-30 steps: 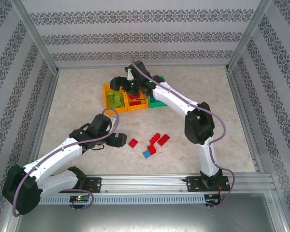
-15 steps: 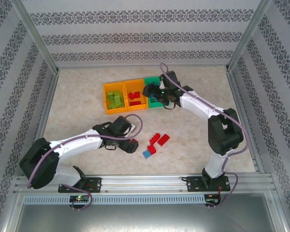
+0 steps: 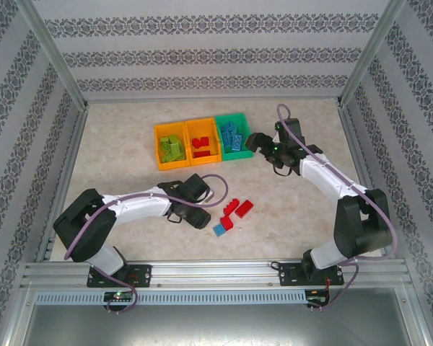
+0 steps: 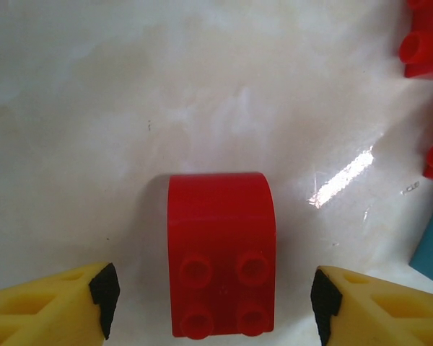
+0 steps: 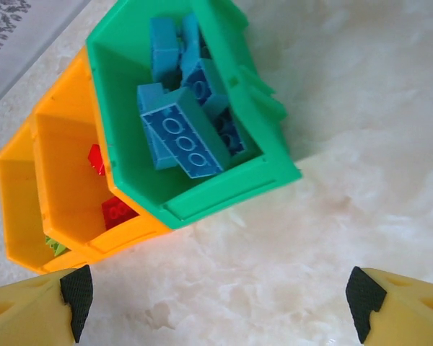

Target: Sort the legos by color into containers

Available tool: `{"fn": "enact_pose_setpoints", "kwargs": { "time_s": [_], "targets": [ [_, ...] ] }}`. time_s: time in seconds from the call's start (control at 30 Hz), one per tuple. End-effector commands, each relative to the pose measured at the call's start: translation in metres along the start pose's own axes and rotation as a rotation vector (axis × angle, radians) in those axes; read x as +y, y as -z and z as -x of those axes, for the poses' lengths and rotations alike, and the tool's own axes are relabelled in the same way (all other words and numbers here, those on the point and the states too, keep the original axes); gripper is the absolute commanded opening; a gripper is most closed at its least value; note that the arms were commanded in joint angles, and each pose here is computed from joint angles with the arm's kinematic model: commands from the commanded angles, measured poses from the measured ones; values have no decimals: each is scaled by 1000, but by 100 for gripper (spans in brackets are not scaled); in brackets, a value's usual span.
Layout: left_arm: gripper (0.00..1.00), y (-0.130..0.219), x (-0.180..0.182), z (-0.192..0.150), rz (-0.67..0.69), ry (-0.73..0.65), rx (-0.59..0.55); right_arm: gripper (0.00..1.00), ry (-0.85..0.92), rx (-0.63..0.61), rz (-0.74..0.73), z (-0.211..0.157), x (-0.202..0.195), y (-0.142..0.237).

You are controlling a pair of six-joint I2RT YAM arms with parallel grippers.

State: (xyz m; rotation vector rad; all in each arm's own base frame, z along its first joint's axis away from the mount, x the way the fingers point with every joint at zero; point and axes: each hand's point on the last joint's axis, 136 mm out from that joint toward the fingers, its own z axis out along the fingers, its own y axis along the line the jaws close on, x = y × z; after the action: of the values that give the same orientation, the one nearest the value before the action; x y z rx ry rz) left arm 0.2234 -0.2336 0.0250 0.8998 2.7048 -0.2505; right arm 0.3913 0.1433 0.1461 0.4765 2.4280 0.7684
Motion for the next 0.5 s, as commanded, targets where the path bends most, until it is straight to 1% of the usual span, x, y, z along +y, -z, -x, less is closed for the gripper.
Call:
{"fn": "enact_pose_setpoints", "kwargs": {
  "time_s": [0.0, 0.23, 0.3, 0.4, 0.47],
  "targets": [
    [69, -1, -1, 7, 22, -41, 5, 94, 1, -30, -24, 1, -15, 10],
    [55, -12, -1, -1, 23, -42, 52, 95, -38, -52, -52, -2, -38, 22],
    [49, -14, -1, -2, 24, -41, 60, 96, -41, -56, -58, -2, -41, 24],
    [38, -14, 0, 1, 30, -35, 57, 96, -43, -58, -66, -3, -45, 25],
    [34, -10, 2, 5, 45, -29, 43, 96, -39, -57, -74, -5, -47, 26]
  ]
}}
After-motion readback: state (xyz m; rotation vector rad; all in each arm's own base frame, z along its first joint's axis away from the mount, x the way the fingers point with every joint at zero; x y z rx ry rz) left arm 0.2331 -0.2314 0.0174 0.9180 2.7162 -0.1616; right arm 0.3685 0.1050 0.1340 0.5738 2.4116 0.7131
